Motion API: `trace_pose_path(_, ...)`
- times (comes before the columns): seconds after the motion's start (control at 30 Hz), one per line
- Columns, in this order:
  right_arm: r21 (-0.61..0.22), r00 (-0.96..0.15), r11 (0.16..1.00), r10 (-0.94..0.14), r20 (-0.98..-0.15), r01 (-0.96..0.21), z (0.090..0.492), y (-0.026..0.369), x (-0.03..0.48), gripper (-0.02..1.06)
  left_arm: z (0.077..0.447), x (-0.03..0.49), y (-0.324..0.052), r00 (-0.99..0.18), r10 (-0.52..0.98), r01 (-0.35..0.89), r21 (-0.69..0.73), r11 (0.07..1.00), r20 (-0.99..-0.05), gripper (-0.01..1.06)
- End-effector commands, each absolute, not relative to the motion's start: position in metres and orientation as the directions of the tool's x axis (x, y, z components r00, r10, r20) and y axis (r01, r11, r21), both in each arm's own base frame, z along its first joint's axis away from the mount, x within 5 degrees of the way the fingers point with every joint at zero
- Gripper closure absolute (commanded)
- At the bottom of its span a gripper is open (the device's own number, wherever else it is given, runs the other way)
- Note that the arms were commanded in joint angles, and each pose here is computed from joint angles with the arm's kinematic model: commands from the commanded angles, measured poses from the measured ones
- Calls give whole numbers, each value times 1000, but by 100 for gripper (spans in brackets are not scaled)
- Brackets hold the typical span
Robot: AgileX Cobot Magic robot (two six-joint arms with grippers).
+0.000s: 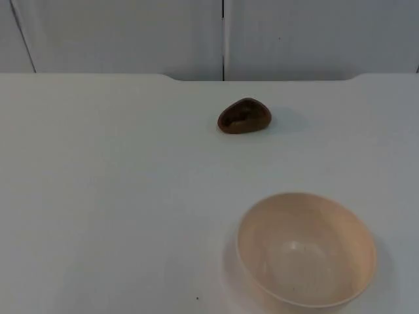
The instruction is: Pick up the bowl with the left hand and pour the coffee beans from the cup into the bowl with the right hand.
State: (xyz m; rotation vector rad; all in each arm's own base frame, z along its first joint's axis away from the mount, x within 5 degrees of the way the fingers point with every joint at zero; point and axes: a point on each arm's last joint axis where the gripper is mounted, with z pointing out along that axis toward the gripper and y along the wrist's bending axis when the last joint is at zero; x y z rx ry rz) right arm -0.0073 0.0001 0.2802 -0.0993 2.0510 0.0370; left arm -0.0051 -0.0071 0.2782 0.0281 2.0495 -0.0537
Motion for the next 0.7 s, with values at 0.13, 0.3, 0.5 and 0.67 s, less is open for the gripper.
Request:
trace_pose_path(0.13,-26,-454,996,-62,-889,-84,280,0,-8,-1,299,-7,-8,-415,-16,54,-42,998,-910,0)
trace_pose_path(0.3,-26,-454,996,-62,-889,-84,280,0,-8,-1,313,-1,-10,-430,-25,63,-57,996,-903,0)
trace_pose_path(0.5,-26,-454,996,-62,-889,-84,280,0,-8,-1,333,1,-12,-405,-40,82,-80,993,-913,0)
trace_pose_path(0.67,-26,-454,996,-62,-889,-84,280,0,-8,-1,339,2,-13,-404,-50,93,-96,991,-913,0)
